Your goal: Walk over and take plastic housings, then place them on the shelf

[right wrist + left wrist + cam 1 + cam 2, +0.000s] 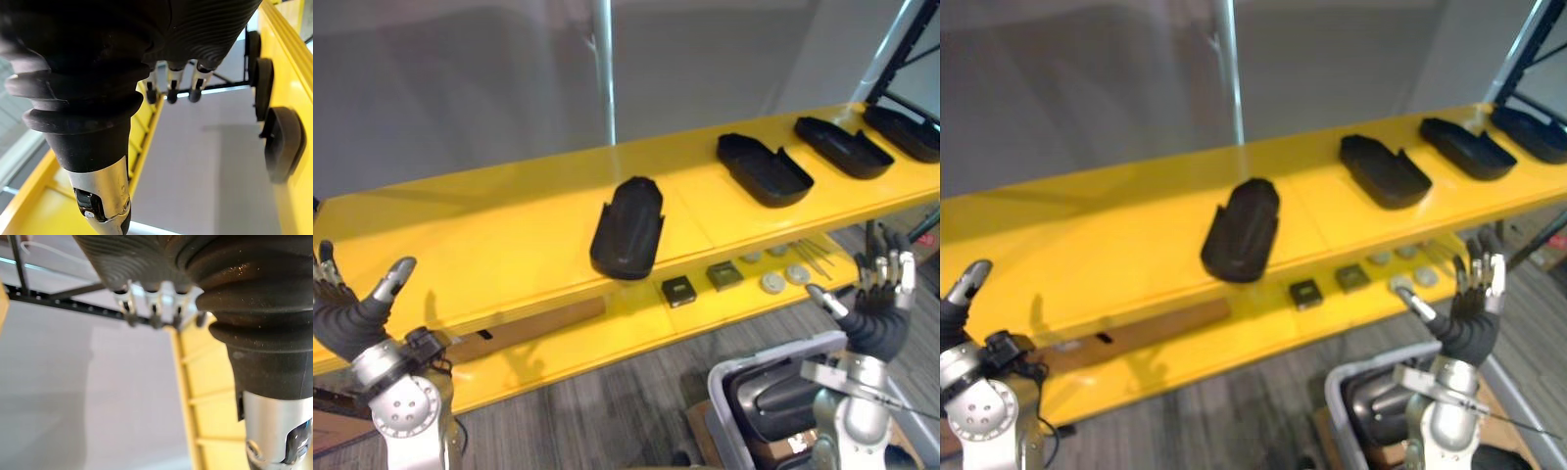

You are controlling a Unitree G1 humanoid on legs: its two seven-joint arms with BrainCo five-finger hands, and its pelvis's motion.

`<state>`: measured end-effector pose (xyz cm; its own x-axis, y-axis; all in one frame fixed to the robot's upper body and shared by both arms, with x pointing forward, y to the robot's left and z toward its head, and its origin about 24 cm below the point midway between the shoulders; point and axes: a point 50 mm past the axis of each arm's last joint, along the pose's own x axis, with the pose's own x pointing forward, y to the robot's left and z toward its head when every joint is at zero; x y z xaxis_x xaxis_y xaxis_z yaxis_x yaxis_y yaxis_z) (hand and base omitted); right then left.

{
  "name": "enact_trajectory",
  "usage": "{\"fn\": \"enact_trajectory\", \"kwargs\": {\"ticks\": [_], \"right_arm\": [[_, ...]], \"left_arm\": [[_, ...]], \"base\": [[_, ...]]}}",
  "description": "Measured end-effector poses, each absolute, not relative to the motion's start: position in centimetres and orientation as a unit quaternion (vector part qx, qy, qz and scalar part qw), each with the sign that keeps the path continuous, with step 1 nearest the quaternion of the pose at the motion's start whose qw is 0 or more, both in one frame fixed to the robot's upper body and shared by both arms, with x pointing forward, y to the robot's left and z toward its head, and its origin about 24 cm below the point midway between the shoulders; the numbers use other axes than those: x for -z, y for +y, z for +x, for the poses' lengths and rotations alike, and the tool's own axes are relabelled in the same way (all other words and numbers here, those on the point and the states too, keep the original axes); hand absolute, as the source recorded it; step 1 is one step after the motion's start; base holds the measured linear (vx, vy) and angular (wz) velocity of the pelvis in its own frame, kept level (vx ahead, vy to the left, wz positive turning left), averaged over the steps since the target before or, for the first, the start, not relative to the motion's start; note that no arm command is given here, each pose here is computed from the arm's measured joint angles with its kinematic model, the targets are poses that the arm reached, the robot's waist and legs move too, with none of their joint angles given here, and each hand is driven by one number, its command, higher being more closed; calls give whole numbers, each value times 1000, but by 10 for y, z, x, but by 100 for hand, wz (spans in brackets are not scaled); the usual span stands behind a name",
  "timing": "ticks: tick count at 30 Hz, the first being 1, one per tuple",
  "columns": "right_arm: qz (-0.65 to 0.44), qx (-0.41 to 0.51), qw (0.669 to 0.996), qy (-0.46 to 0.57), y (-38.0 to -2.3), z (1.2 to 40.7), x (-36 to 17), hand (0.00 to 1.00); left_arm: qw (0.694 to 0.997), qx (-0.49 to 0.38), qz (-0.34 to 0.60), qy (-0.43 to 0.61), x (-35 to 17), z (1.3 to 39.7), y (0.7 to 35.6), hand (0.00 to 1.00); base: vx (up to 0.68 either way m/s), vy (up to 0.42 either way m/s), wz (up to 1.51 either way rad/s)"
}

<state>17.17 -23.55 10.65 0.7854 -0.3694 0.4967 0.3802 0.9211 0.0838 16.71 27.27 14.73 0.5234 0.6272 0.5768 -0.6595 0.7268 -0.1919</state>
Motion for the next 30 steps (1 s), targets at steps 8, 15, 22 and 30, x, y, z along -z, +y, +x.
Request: {"fn": "enact_trajectory", "kwargs": {"ticks": [8, 15, 22, 30], "right_arm": [[25, 212, 953, -217, -237, 174, -83, 0], [42, 213, 952, -215, -251, 198, -82, 0], [2, 111, 949, -295, -256, 237, -129, 0], [-56, -117, 947, -294, -216, 256, -157, 0]], "left_arm": [[862, -420, -9, -283, -127, 161, 273, 0], [766, -638, 27, -71, -36, 114, 313, 0], [520, -844, 98, 83, 26, 21, 335, 0], [678, -665, 2, 314, 101, 10, 317, 0]], "base": [[-9, 1, 6], [-52, -1, 46], [54, -7, 18], [3, 6, 3]]}}
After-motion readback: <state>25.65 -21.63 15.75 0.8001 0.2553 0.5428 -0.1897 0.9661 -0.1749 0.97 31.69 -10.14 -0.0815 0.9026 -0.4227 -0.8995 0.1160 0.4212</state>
